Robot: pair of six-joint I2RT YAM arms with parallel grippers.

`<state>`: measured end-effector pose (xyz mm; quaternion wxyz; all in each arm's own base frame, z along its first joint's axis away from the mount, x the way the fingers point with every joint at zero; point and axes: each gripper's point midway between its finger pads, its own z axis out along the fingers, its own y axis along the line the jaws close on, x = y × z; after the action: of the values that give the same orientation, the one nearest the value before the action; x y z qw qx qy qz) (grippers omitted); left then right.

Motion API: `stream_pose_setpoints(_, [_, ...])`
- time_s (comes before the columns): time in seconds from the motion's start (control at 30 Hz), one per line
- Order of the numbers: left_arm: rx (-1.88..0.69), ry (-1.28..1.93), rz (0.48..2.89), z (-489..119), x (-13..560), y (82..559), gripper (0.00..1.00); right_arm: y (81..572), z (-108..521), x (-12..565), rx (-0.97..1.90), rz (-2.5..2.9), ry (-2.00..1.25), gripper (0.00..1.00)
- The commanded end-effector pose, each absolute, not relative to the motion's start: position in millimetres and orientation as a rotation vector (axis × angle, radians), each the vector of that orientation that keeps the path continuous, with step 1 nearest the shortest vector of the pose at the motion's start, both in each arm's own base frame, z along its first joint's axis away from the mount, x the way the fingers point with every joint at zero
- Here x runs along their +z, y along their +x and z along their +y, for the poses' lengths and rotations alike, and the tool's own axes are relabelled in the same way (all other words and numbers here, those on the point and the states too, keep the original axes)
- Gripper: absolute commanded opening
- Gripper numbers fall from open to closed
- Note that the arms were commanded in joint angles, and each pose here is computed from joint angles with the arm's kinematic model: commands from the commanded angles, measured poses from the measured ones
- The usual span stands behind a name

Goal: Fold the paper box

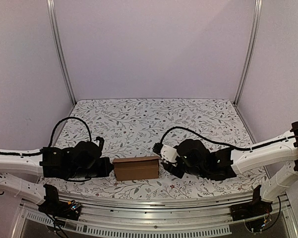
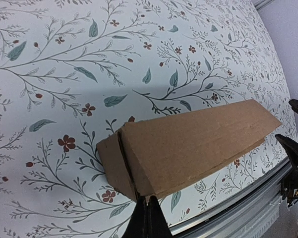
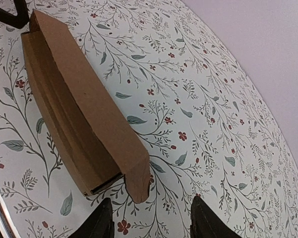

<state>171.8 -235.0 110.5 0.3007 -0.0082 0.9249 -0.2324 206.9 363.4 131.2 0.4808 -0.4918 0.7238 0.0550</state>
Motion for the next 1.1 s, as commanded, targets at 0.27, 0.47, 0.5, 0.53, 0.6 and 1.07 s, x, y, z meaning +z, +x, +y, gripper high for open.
stream_pose_setpoints(0.27, [-0.58,-0.014,2.452,-229.8,104.7,168.3,0.0,212.9,366.7,101.5,0.157,1.775,-1.278,0.46])
stream_pose_setpoints(0.47, [-0.579,-0.007,2.453,-231.3,105.2,168.7,0.0,217.2,368.5,95.1,0.135,1.782,-1.261,0.4])
stream_pose_setpoints(0.5, [-0.58,-0.006,2.453,-231.7,105.4,168.7,0.0,218.2,369.1,94.6,0.131,1.781,-1.259,0.39])
stream_pose_setpoints(0.53, [-0.578,-0.004,2.455,-231.6,105.2,168.6,0.0,219.0,369.6,95.2,0.128,1.778,-1.255,0.38])
stream_pose_setpoints(0.6, [-0.58,-0.005,2.453,-231.8,106.1,168.8,0.0,220.5,369.1,94.4,0.118,1.776,-1.254,0.36])
stream_pose_setpoints(1.07, [-0.571,-0.002,2.452,-232.6,106.3,169.9,0.36,221.2,373.0,94.8,0.113,1.761,-1.268,0.13])
